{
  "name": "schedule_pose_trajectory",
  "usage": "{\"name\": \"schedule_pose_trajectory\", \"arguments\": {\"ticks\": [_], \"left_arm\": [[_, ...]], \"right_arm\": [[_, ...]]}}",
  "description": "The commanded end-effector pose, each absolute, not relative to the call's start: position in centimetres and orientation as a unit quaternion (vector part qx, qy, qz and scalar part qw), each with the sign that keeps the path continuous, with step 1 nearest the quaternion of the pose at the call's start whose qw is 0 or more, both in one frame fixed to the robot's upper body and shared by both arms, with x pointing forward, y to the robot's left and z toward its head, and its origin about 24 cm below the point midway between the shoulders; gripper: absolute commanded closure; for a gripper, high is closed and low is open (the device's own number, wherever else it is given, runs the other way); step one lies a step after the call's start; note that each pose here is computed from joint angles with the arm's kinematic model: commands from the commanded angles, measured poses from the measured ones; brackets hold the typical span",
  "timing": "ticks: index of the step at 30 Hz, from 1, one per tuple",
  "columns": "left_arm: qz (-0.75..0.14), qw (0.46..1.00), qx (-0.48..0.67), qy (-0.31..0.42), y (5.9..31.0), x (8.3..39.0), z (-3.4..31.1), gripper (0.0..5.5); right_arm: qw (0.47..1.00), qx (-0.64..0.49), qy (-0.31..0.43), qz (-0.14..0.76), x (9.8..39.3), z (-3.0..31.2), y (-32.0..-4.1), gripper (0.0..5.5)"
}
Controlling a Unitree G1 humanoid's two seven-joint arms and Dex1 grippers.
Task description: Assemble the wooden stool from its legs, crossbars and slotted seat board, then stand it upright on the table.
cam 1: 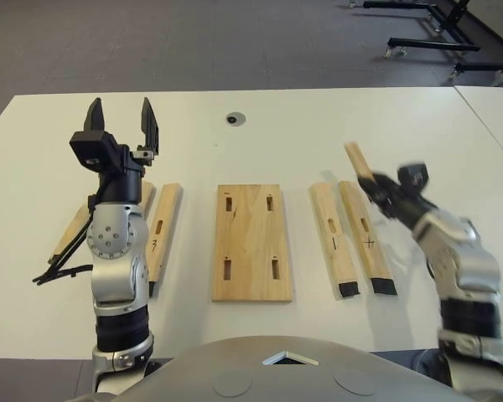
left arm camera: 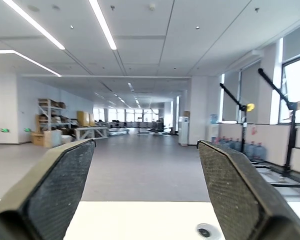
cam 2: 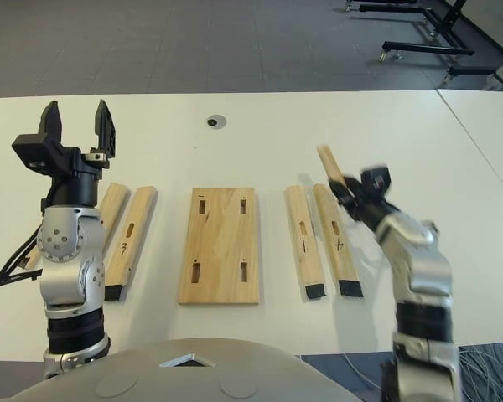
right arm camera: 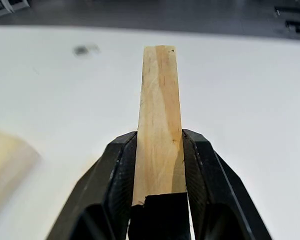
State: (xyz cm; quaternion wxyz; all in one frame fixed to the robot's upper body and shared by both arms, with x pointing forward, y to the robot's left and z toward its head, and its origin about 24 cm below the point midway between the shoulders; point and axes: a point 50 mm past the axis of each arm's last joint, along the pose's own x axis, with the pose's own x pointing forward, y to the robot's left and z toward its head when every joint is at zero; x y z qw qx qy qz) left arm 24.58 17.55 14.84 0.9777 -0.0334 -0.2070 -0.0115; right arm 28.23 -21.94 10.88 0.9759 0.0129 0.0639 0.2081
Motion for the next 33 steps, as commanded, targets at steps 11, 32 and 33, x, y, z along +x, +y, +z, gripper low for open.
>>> {"name": "schedule_pose_trajectory", "arguments": {"ticks": [11, 32, 33], "left_arm": [[-0.362, 0.844, -0.393, -0.054, 12.2, 27.3, 17.2, 1.78], [-0.441, 0.881, -0.171, 0.006, 11.7, 26.0, 16.0, 1.78], [-0.433, 0.888, -0.156, 0.010, 11.7, 26.2, 15.6, 1.78]], "right_arm": [[0.859, -0.079, -0.170, 0.476, 26.5, 15.3, -7.3, 4.21], [0.920, -0.106, -0.085, 0.367, 29.2, 13.6, -6.8, 4.21], [0.917, -0.110, -0.091, 0.372, 29.1, 13.8, -6.6, 4.21]]}}
